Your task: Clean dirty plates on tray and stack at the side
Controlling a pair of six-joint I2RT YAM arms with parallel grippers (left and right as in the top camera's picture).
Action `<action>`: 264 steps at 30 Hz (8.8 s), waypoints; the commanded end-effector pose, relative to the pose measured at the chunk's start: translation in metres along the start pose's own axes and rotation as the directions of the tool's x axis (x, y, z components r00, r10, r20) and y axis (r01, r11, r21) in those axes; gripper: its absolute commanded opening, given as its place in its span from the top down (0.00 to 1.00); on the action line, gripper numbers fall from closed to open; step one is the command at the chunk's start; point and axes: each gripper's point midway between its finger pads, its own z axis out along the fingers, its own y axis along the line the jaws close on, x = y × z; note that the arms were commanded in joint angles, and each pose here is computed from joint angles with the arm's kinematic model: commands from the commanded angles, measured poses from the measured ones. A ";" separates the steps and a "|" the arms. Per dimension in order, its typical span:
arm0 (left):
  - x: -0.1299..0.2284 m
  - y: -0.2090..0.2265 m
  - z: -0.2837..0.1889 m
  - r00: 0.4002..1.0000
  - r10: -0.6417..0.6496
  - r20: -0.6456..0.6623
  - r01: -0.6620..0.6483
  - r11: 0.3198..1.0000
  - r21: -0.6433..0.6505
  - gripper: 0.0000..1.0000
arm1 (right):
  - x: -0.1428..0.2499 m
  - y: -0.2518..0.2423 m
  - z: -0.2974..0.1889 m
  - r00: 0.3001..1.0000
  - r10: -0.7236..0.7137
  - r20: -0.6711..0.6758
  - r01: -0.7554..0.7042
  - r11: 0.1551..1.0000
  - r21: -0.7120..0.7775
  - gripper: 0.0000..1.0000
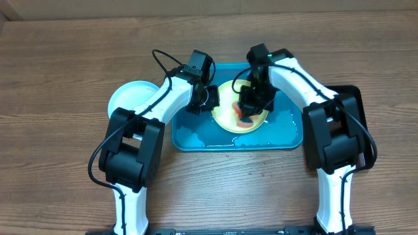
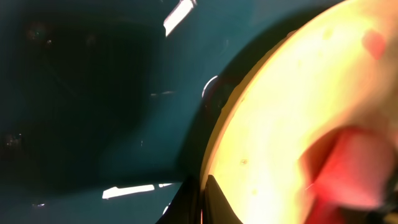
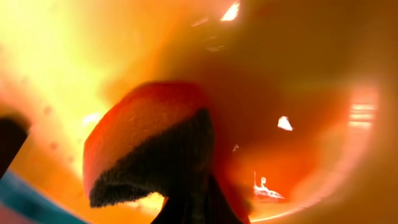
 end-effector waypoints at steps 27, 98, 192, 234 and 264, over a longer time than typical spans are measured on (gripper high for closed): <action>0.001 0.005 0.002 0.999 -0.033 -0.012 0.033 0.999 -0.010 0.96 | 0.010 0.050 0.009 0.988 -0.156 0.006 0.156 0.981 -0.113 0.96; 0.002 0.006 0.002 0.999 -0.035 -0.019 0.035 0.999 -0.014 0.96 | -0.053 -0.031 -0.052 0.982 0.101 0.159 -0.116 0.990 0.086 0.96; -0.044 0.126 -0.198 0.964 -0.090 0.251 0.163 0.944 -0.288 0.95 | -0.050 -0.050 -0.189 0.908 0.043 0.416 -0.043 0.999 -0.009 0.96; -0.061 0.197 -0.217 0.950 -0.092 0.299 0.169 0.955 -0.244 0.52 | -0.039 -0.054 -0.196 0.915 0.055 0.401 -0.055 0.998 -0.012 0.96; -0.074 0.040 -0.176 0.920 0.247 0.303 -0.199 0.964 -0.178 0.33 | 0.002 -0.222 -0.112 0.877 0.386 0.287 -0.436 0.890 0.136 0.96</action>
